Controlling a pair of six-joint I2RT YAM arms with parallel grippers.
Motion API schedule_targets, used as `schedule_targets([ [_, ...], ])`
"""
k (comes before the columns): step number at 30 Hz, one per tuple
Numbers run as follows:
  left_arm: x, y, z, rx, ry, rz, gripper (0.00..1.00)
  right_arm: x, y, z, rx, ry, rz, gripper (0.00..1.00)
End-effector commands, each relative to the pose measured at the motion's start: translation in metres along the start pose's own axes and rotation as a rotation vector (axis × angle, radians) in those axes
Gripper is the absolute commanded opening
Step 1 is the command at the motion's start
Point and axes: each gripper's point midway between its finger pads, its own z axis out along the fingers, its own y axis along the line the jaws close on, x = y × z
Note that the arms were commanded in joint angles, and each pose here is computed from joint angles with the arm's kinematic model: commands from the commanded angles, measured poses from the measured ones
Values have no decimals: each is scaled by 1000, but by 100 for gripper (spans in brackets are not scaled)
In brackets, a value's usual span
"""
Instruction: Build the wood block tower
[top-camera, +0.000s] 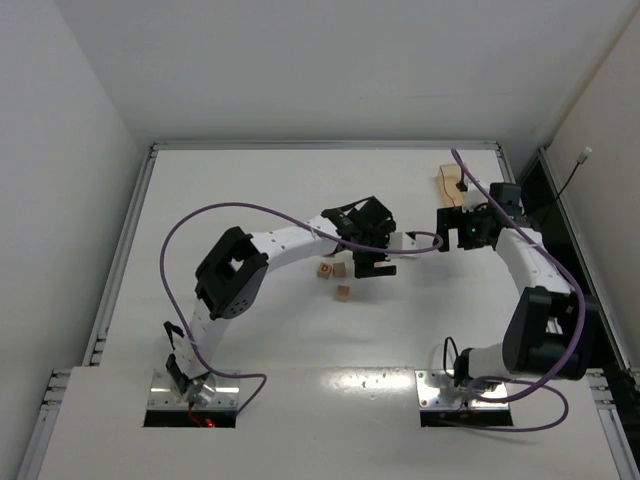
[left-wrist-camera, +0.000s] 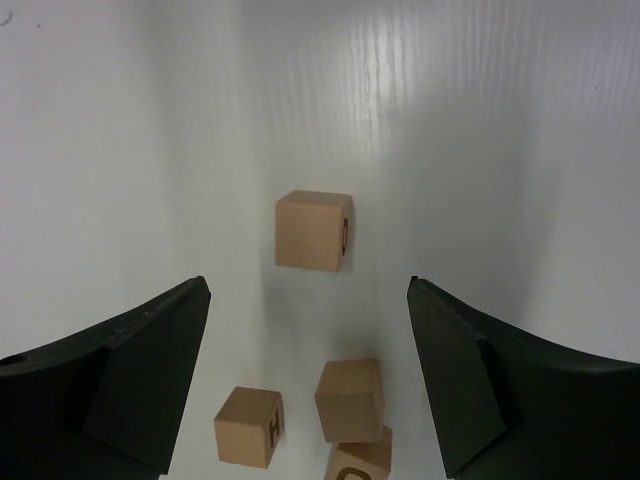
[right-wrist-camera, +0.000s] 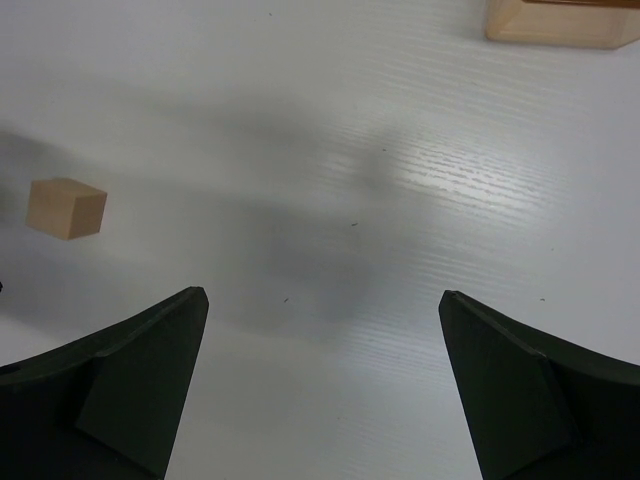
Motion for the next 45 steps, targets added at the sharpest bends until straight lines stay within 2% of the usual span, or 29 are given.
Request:
schedule_targets([
  [1, -21, 18, 1, -18, -75, 31, 78, -11, -4, 1, -11, -40, -3, 99],
  [18, -20, 31, 21, 12, -102, 0, 76, -2, -7, 17, -38, 10, 25, 99],
  [23, -21, 33, 26, 14, -100, -1, 71, -1, -11, 19, -35, 19, 36, 99],
  [27, -19, 27, 29, 41, -99, -6, 65, 1, -10, 22, -46, 24, 39, 99],
  [40, -7, 18, 34, 72, -65, -29, 64, 1, -15, 23, -46, 28, 76, 99],
  [43, -5, 16, 33, 78, -58, -32, 50, 2, -16, 23, -37, 31, 75, 99],
  [44, -2, 14, 38, 85, -50, -35, 39, 2, -16, 23, -37, 31, 75, 99],
  [45, 0, 13, 37, 91, -44, -37, 35, 2, -16, 23, -37, 31, 75, 99],
])
